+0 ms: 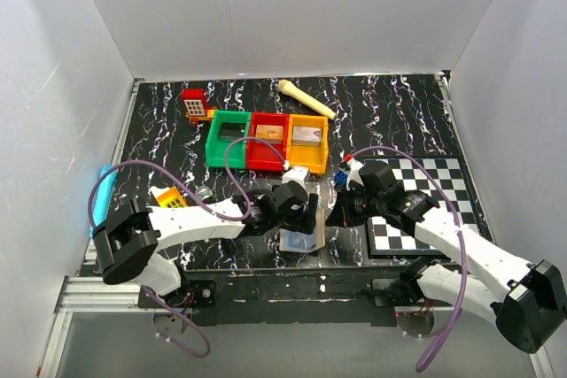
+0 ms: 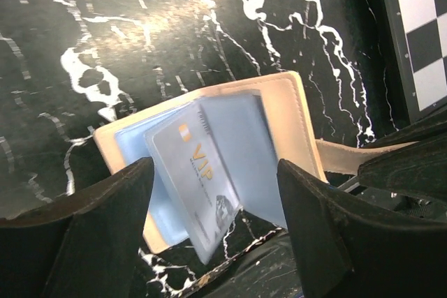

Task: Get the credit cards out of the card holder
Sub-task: Remove the credit card from the card holder.

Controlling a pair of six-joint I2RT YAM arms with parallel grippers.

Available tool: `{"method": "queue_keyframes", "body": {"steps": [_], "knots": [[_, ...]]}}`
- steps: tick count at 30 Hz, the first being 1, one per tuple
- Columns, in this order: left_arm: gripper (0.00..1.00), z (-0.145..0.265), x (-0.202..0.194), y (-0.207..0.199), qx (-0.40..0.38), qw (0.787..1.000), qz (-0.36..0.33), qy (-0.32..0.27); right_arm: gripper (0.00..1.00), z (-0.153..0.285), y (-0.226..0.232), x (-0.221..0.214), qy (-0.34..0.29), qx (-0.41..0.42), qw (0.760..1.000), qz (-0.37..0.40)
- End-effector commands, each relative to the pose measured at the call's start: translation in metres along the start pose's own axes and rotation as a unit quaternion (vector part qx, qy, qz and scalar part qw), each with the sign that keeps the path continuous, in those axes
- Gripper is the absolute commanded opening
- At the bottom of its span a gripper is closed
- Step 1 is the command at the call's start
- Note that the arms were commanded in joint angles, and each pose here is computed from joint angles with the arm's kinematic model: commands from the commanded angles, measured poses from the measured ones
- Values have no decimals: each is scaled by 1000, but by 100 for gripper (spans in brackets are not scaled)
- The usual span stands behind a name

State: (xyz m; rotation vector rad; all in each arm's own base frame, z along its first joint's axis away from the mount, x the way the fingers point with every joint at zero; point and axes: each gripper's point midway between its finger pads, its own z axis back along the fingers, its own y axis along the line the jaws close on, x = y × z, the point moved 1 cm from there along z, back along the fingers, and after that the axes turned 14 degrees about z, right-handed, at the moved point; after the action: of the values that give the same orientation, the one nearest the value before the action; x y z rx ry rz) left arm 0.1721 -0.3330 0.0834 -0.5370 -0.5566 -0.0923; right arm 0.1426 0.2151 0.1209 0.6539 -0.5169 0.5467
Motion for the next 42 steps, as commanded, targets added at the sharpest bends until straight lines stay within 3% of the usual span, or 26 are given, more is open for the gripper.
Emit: {"method": "queue_keyframes", "body": {"steps": [1,8,15,18,19,23,27,34,38,42], "knots": [[73,31,32,12,34,996,16,-77,1,10,11,17,-24,15,999,19],[75,57,45,30,49,991,22,-121,1,8,10,15,-22,14,999,20],[57,32,26,7,-8,997,4,-73,1,7,-3,6,-9,-21,1000,10],[51,20,19,4,-9,999,-6,-49,34,14,-12,-3,-2,-53,999,3],[49,19,19,2,-11,999,-6,-47,41,17,-16,-5,-2,-64,998,0],[46,19,20,6,-23,999,7,-48,55,37,-15,5,-27,-88,996,5],[42,23,22,11,-39,998,23,-48,52,48,10,25,-56,-35,998,22],[33,18,22,-6,-128,990,54,-28,23,-1,34,27,-41,88,995,-28],[24,5,7,-2,-128,989,66,7,22,-33,23,9,-13,97,993,-63],[21,-4,-3,2,-123,989,80,24,29,-52,15,-3,-3,99,992,-84]]}}
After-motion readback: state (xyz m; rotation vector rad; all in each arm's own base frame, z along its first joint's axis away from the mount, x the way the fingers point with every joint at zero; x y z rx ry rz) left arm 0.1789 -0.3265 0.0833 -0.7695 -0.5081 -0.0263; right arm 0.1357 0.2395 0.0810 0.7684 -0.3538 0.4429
